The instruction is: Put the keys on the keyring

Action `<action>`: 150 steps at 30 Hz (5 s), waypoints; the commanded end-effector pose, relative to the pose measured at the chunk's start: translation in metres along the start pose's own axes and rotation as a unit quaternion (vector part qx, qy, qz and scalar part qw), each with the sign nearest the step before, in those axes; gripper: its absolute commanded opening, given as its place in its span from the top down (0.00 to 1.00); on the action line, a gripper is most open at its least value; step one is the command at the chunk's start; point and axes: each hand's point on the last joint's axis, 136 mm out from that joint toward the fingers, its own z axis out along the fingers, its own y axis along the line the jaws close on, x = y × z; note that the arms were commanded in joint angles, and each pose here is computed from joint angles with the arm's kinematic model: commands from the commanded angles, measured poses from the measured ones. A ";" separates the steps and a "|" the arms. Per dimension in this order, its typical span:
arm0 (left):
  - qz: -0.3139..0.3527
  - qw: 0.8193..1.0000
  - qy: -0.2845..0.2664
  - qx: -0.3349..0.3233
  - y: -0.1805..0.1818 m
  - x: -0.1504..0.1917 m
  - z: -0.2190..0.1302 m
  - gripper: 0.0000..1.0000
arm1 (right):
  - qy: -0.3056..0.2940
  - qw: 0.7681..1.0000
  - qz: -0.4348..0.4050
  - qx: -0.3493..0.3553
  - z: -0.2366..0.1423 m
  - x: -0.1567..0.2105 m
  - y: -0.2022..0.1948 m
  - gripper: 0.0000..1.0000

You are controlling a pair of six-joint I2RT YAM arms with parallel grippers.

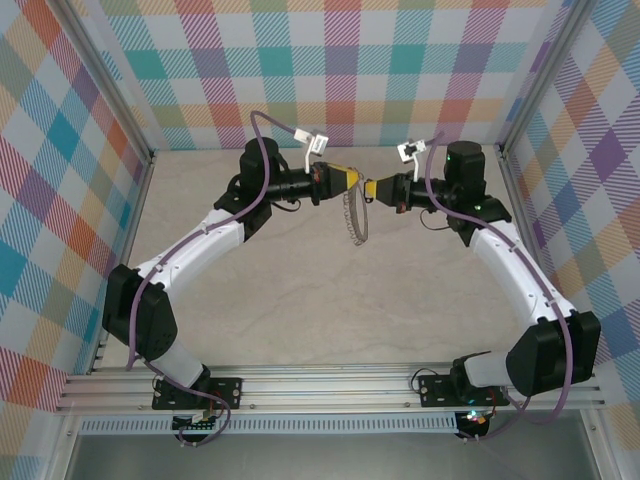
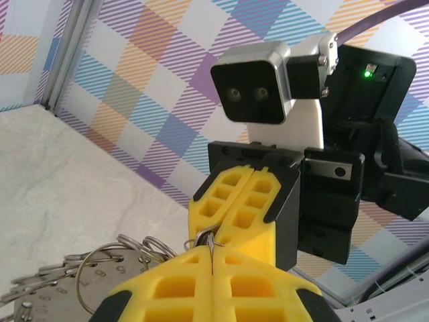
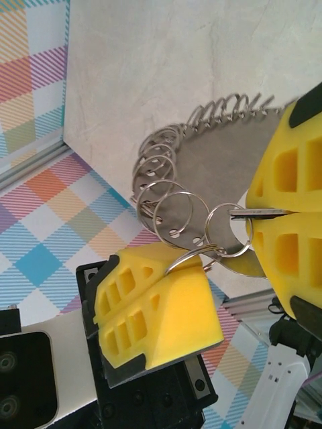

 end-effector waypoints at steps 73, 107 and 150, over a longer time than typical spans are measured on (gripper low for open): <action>0.013 1.000 -0.011 -0.014 -0.009 0.000 -0.010 0.81 | 0.014 1.000 -0.023 -0.002 0.008 -0.039 -0.004 1.00; -0.025 0.985 -0.070 -0.155 0.039 0.013 -0.056 0.53 | 0.070 0.997 0.036 0.021 0.030 0.012 -0.056 1.00; -0.067 0.981 -0.077 -0.166 0.059 0.022 -0.063 0.53 | 0.039 0.985 0.166 0.012 0.037 0.026 -0.145 1.00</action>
